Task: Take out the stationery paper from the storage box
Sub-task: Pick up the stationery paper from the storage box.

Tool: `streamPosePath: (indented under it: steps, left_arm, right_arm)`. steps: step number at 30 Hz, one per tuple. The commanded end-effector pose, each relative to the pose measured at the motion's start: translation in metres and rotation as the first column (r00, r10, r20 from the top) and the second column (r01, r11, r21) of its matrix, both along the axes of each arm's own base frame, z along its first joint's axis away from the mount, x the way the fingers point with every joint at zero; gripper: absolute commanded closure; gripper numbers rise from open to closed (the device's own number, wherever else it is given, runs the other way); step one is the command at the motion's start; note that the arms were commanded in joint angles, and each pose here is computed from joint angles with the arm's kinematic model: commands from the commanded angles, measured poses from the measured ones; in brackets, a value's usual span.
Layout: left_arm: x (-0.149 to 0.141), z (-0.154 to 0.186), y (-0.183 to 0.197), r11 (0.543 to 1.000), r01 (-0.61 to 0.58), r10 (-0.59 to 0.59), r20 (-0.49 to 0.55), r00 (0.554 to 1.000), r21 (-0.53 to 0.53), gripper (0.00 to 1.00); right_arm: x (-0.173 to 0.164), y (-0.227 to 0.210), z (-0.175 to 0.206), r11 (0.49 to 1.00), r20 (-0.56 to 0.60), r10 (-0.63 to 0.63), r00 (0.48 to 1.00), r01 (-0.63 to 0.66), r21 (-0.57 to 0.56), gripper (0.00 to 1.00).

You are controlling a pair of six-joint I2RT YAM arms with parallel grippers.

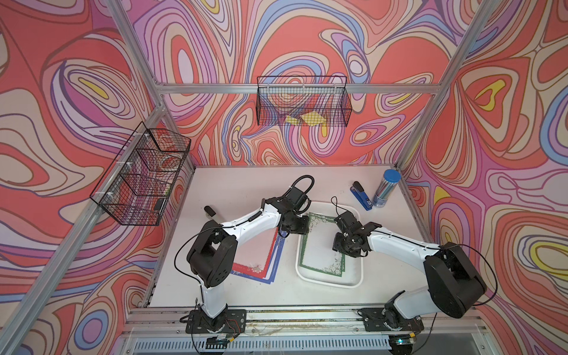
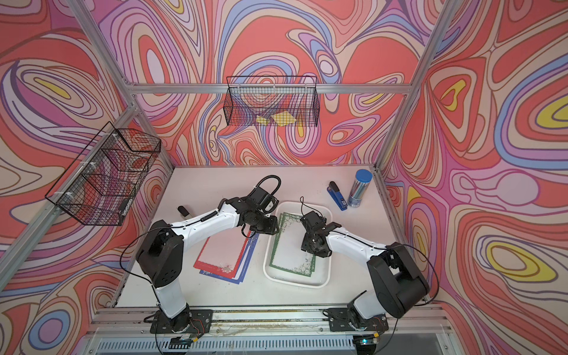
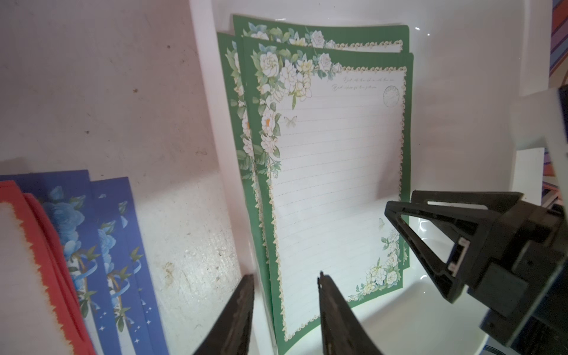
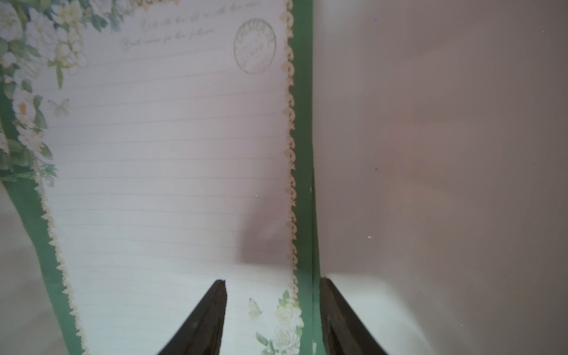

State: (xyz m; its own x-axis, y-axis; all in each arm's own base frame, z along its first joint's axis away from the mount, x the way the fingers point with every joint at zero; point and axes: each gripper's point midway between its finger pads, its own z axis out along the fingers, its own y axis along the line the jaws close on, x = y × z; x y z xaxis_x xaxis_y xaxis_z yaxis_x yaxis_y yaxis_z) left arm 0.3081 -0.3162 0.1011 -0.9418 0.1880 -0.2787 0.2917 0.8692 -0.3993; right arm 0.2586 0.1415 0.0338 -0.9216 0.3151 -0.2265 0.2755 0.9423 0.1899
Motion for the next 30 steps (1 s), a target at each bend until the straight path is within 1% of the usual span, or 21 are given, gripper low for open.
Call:
streamPosePath:
  steps: [1,7,12,16,19,20,23,25,28,30]
  left_arm:
    - [0.000,-0.011,0.005,1.000,-0.019,0.020,-0.027,0.999,0.015,0.62]
    - [0.003,-0.017,0.017,0.997,-0.045,0.046,-0.017,0.999,0.068,0.66]
    - [0.002,-0.021,0.017,0.996,-0.049,0.051,-0.027,0.998,0.070,0.67]
    - [0.000,-0.022,0.019,0.996,-0.053,0.056,-0.033,0.998,0.078,0.70]
    - [0.001,-0.008,0.016,0.997,-0.062,0.063,-0.015,0.998,0.038,0.70]
    - [0.001,-0.001,0.016,0.998,-0.065,0.065,-0.001,0.998,0.026,0.69]
    - [0.005,0.016,0.019,0.997,-0.077,0.076,0.047,0.996,0.016,0.69]
    - [0.006,0.022,0.022,0.997,-0.079,0.077,0.067,0.995,0.023,0.69]
    - [0.006,0.015,0.026,0.995,-0.079,0.076,0.057,0.995,0.060,0.68]
    - [0.004,0.008,0.025,0.995,-0.076,0.074,0.034,0.997,0.064,0.68]
  right_arm:
    - [-0.002,-0.006,-0.008,0.999,-0.004,-0.006,1.000,0.006,-0.035,0.49]
    - [-0.005,-0.007,-0.014,0.999,-0.013,-0.009,1.000,0.008,-0.034,0.58]
    - [-0.003,-0.005,-0.017,1.000,-0.017,-0.004,1.000,0.004,-0.031,0.60]
    - [-0.003,-0.006,-0.014,0.999,-0.018,-0.007,1.000,0.006,-0.037,0.60]
    - [-0.001,-0.009,-0.001,0.999,0.005,-0.009,1.000,0.009,-0.050,0.52]
    - [0.000,-0.010,0.005,0.999,0.014,-0.009,1.000,0.010,-0.053,0.52]
    - [0.001,-0.012,0.018,0.998,0.037,0.000,0.999,0.002,-0.058,0.52]
    - [0.001,-0.010,0.021,0.999,0.035,0.007,0.999,-0.005,-0.053,0.52]
    - [-0.001,-0.006,0.016,0.999,0.021,0.017,1.000,-0.016,-0.032,0.54]
    - [-0.003,-0.003,0.011,1.000,0.011,0.015,1.000,-0.014,-0.013,0.57]
